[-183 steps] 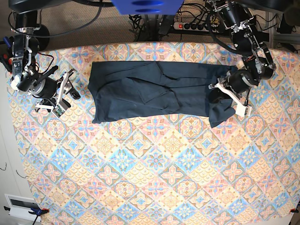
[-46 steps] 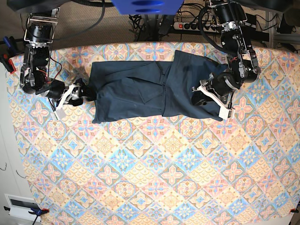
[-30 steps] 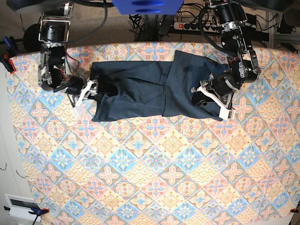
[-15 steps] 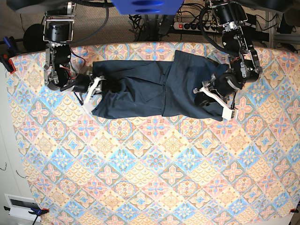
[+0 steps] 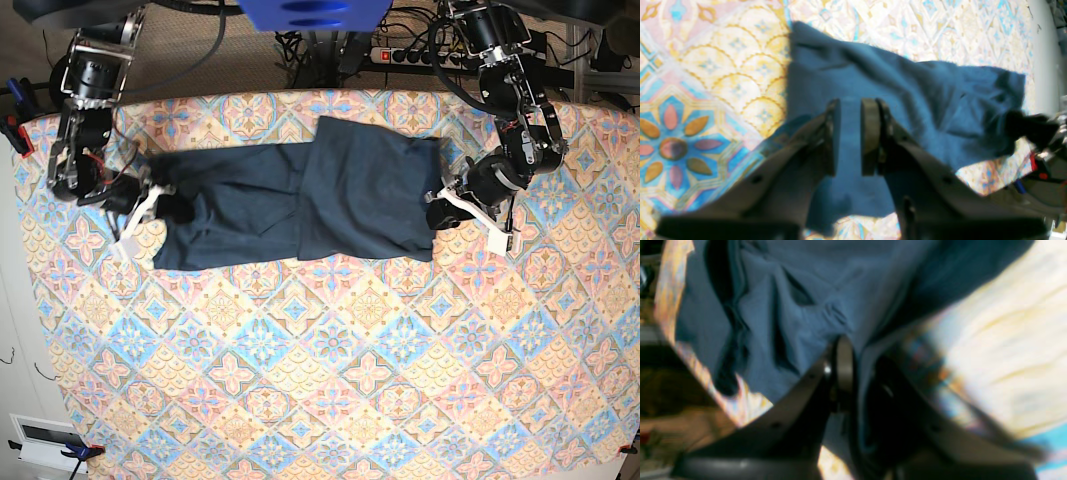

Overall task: Layout the t-shirt on the table in an organized manner, then fold the t-shirt properly
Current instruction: 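Lift and fold the shirt again with the right gripper toward the left gripper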

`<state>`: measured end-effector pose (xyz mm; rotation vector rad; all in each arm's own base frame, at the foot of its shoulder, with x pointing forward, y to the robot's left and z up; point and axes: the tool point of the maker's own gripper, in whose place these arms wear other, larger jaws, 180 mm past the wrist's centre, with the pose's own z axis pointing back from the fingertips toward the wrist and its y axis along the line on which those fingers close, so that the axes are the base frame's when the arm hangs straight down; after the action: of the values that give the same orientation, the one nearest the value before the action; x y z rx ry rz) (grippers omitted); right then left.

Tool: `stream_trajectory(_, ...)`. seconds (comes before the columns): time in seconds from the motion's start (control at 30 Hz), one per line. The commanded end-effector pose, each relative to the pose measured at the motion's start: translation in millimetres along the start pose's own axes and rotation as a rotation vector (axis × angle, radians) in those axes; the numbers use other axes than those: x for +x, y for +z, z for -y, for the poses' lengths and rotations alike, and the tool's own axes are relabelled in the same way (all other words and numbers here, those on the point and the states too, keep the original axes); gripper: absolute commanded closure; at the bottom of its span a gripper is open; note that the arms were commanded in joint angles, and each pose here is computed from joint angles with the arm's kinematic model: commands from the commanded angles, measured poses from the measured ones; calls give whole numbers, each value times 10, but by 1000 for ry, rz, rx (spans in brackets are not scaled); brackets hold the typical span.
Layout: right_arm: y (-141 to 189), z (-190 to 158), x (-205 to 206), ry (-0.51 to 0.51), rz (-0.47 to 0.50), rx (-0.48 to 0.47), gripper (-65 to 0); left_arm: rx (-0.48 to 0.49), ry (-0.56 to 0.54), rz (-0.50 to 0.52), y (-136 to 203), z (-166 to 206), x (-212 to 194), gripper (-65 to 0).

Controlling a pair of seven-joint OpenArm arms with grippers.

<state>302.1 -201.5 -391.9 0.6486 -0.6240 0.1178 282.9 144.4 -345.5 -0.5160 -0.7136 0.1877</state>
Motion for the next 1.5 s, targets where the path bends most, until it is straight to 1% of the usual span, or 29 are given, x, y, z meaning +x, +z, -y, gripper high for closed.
stream_trajectory(0.0, 137, 132, 201, 27, 35, -45, -2, -20, -17, 42, 34, 60, 128, -109)
stream_trajectory(0.1, 279, 355, 273, 46, 19, -132, -2, -18, -16, 38, 36, 54, 109, -109)
stream_trajectory(0.23, 411, 446, 372, 103, 1, -194, -2, -3, -6, 48, 65, -5, 127, -109)
stream_trajectory(0.3, 464, 394, 456, 147, 13, -204, -2, -2, -6, 48, 65, -7, 126, -108)
stream_trajectory(0.4, 539, 178, 692, 259, 57, -209, -2, 7, -8, 40, 63, -27, 107, -108)
stream_trajectory(0.47, 532, 0, 642, 333, 38, -201, -2, 14, -15, 36, 74, -52, 103, -108)
stream_trajectory(0.53, 496, -177, 601, 391, 26, -180, -2, 21, -22, 25, 84, -76, 69, -108)
stream_trajectory(0.63, 275, -714, 606, 486, 54, -72, -2, 22, -23, 23, 87, -82, 65, -107)
stream_trajectory(0.73, 83, -1182, 553, 570, 55, 30, -2, 27, -21, 24, 94, -96, 67, -107)
stream_trajectory(0.8, -29, -1404, 480, 600, 44, 88, -2, 31, -19, 16, 100, -113, 31, -107)
stream_trajectory(0.97, -294, -1855, 319, 607, 34, 219, -2, 32, -17, 8, 101, -118, -9, -107)
stream_trajectory(1.0, -325, -1932, 349, 619, 40, 236, -2, 32, -17, 8, 101, -118, -9, -107)
stream_trajectory(1.13, -422, -2130, 394, 692, 24, 278, -2, 34, -15, 8, 106, -128, -11, -107)
stream_trajectory(1.23, -536, -2318, 459, 760, 24, 286, -2, 34, -15, 8, 106, -128, -11, -107)
stream_trajectory(1.33, -709, -2493, 420, 791, 7, 290, -5, 32, -17, 7, 102, -120, -15, -107)
stream_trajectory(1.4, -890, -2532, 255, 812, -60, 285, -29, 31, -17, 6, 99, -116, -17, -107)
stream_trajectory(1.47, -1042, -2460, 96, 860, -148, 254, -93, 30, -17, 6, 99, -113, -16, -107)
